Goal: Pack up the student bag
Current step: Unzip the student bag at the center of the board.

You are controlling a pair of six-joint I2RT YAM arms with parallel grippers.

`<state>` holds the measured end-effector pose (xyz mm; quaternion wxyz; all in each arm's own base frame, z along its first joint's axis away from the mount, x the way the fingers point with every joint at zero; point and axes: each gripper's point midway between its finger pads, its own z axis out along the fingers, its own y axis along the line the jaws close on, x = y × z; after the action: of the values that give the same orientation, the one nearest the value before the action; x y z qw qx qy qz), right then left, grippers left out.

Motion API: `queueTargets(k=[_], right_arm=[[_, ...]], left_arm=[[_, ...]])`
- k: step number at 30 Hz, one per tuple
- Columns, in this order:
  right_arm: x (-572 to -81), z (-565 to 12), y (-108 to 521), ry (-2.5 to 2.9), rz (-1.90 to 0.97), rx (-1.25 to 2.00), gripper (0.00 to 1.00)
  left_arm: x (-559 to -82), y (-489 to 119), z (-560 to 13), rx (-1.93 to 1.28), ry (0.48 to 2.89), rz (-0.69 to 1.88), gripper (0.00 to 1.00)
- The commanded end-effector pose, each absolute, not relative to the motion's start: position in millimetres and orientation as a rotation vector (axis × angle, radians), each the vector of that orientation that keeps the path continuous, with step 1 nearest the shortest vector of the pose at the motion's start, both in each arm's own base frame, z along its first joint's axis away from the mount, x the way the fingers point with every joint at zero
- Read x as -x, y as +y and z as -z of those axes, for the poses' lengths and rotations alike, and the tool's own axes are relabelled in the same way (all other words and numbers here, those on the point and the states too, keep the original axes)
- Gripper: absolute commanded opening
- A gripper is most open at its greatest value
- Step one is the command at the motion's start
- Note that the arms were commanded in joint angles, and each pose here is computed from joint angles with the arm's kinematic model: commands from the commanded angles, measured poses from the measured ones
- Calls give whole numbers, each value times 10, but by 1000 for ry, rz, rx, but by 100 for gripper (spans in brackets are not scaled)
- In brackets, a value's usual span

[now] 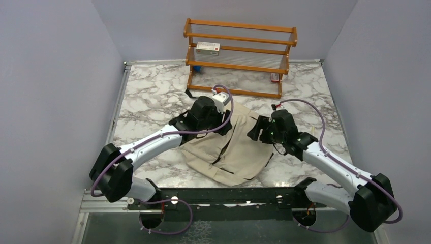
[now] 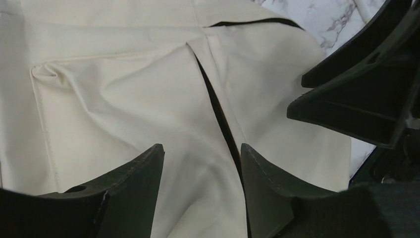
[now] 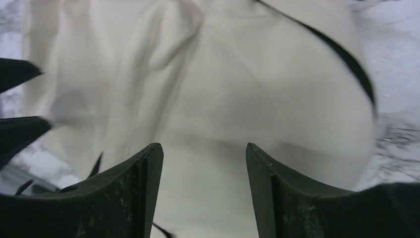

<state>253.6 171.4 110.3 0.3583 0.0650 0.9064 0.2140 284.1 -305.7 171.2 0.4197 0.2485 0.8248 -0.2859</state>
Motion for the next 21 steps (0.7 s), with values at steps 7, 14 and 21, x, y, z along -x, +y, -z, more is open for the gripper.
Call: queueTargets(k=[7, 14, 21], right_arm=[[-2620, -1413, 2398, 2324, -952, -57, 74], [-2722, -1098, 2517, 2423, -939, -111, 74], [-2732, -912, 2353, 2464, -797, -105, 49]], left_arm=[[-2611, -2916, -1617, -681, 2094, 642, 58], [-2543, -2968, -1627, -721, 2086, 647, 58], [-2433, -3037, -1498, -810, 2111, 606, 60]])
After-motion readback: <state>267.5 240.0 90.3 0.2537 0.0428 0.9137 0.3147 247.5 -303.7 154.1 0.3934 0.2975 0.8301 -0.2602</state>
